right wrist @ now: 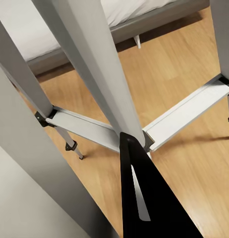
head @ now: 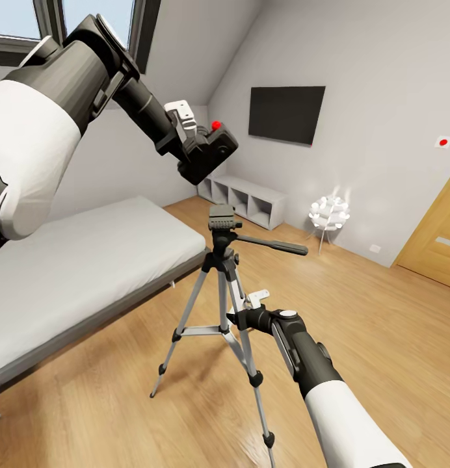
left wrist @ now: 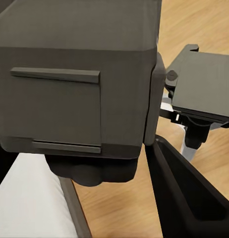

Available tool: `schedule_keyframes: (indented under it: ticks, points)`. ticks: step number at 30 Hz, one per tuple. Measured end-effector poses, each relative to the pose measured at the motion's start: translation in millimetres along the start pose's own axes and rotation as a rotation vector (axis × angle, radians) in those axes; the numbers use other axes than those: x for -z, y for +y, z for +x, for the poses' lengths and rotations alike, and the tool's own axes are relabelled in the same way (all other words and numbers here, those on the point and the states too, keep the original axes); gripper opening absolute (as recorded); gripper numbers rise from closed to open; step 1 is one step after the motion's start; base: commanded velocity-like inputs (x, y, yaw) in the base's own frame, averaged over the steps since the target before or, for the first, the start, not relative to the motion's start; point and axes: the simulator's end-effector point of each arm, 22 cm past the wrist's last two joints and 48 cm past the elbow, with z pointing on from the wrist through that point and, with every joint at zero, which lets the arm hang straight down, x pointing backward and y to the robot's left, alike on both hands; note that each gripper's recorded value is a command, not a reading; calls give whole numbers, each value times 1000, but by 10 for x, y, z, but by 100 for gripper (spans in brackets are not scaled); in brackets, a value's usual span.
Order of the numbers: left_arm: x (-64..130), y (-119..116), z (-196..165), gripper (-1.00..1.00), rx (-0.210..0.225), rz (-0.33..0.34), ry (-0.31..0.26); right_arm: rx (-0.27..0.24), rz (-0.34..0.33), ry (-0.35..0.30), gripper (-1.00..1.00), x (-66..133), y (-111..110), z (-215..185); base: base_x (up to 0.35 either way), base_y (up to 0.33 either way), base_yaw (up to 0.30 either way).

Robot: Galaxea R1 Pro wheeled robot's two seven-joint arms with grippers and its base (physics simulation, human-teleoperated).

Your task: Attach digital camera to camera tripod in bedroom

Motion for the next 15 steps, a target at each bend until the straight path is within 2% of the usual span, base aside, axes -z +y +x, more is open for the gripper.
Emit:
schedule_keyframes:
  ticks: [8, 15]
  points:
    - [-26, -25, 62, -100, -5, 10, 31, 1, 0, 0, -100, 0, 0, 0, 0, 0, 0]
    - [-130, -78, 113, -100, -17, 16, 88, 0, 0, 0, -100, 1, -4, 2, 0, 0, 0]
